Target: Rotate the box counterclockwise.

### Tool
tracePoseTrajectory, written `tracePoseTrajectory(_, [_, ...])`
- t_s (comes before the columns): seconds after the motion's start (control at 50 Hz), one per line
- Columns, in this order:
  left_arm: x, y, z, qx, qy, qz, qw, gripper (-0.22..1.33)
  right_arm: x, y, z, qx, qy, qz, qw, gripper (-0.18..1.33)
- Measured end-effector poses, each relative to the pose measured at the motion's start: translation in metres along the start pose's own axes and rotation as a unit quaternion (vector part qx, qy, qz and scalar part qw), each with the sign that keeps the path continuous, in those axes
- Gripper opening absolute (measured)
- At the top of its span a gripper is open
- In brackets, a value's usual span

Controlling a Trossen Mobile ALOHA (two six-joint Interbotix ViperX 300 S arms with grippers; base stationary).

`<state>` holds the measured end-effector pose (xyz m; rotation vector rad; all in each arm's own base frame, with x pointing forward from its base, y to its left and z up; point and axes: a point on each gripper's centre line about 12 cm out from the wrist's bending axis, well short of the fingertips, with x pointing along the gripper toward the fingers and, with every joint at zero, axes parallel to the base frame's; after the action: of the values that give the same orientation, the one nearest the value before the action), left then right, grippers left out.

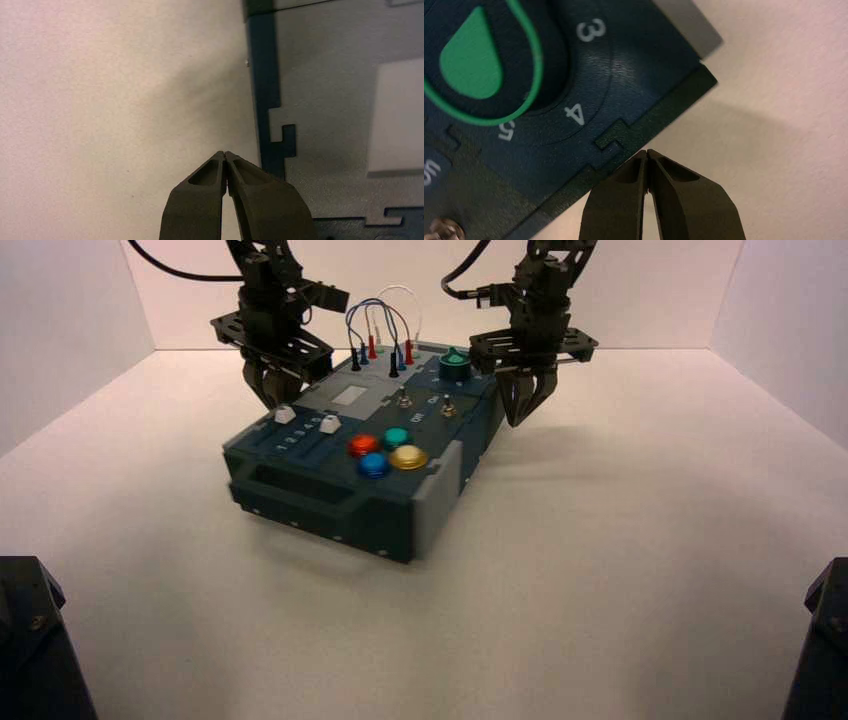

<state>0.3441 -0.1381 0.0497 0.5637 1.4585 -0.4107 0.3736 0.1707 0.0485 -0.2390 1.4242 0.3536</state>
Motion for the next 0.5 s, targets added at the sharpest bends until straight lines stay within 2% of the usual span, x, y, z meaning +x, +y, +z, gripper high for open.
tracePoseTrajectory(0.24, [0.001, -0.01, -0.004, 0.011, 0.007, -0.001, 0.9999, -0.15, 0.001, -0.004, 0.016, 0.002, 0.004, -0.002, 1.0, -0.15])
tracePoseTrajectory(0.4, [0.001, -0.011, -0.006, 0.013, 0.008, -0.001, 0.9999, -0.15, -0.001, -0.003, 0.015, 0.003, 0.014, -0.002, 0.9999, -0.15])
tracePoseTrajectory(0.5, [-0.001, -0.011, -0.009, 0.013, 0.004, 0.0, 0.9999, -0.15, -0.004, -0.003, 0.008, 0.003, 0.02, -0.001, 0.9998, -0.16])
